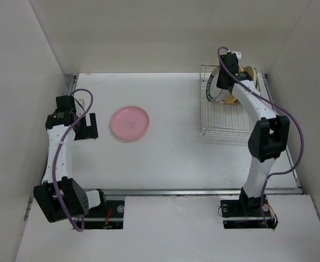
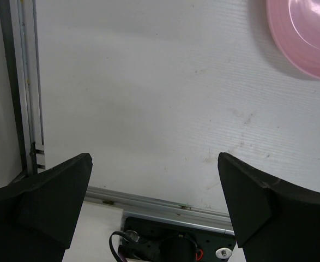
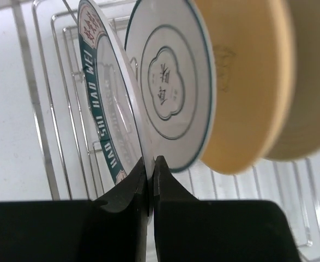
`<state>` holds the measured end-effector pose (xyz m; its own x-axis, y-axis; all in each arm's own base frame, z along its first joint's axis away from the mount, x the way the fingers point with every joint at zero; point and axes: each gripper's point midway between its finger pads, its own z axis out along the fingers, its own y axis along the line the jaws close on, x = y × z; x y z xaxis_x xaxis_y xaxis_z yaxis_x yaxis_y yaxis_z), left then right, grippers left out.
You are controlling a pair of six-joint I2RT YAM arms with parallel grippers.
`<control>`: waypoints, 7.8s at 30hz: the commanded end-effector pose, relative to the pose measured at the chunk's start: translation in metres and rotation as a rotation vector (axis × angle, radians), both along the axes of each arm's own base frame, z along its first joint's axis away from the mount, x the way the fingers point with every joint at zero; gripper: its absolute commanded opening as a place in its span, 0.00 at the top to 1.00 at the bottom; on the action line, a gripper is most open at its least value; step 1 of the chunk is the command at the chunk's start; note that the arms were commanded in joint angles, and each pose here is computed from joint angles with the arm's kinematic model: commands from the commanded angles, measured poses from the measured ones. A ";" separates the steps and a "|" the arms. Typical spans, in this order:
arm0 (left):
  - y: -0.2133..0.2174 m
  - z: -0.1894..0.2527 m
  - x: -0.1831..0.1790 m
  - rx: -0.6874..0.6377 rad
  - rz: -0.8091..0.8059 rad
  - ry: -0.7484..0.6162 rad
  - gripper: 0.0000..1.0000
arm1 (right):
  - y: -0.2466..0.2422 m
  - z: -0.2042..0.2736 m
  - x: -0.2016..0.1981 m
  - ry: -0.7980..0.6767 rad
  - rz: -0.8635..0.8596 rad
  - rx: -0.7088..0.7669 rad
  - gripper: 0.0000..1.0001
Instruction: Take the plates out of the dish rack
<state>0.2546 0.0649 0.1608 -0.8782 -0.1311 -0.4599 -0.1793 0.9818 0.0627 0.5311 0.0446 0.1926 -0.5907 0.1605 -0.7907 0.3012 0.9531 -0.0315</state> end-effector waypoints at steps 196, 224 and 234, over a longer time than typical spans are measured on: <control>-0.048 -0.004 -0.013 -0.222 -0.209 0.015 0.00 | -0.089 0.043 0.028 -0.161 -0.270 -0.079 1.00; -0.113 0.109 0.030 -0.454 -0.476 -0.220 0.00 | 0.221 0.137 -0.109 -0.404 0.829 0.295 1.00; -0.128 0.050 0.054 -0.375 -0.485 -0.071 0.06 | 0.360 0.061 -0.178 -0.200 1.261 0.592 1.00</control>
<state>0.3042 -0.0682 0.2288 -0.8269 0.1067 -0.5521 0.3319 0.8852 -0.3260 0.3548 0.3733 0.1810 -0.5914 -0.1795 -0.7862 -0.6957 0.6066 0.3848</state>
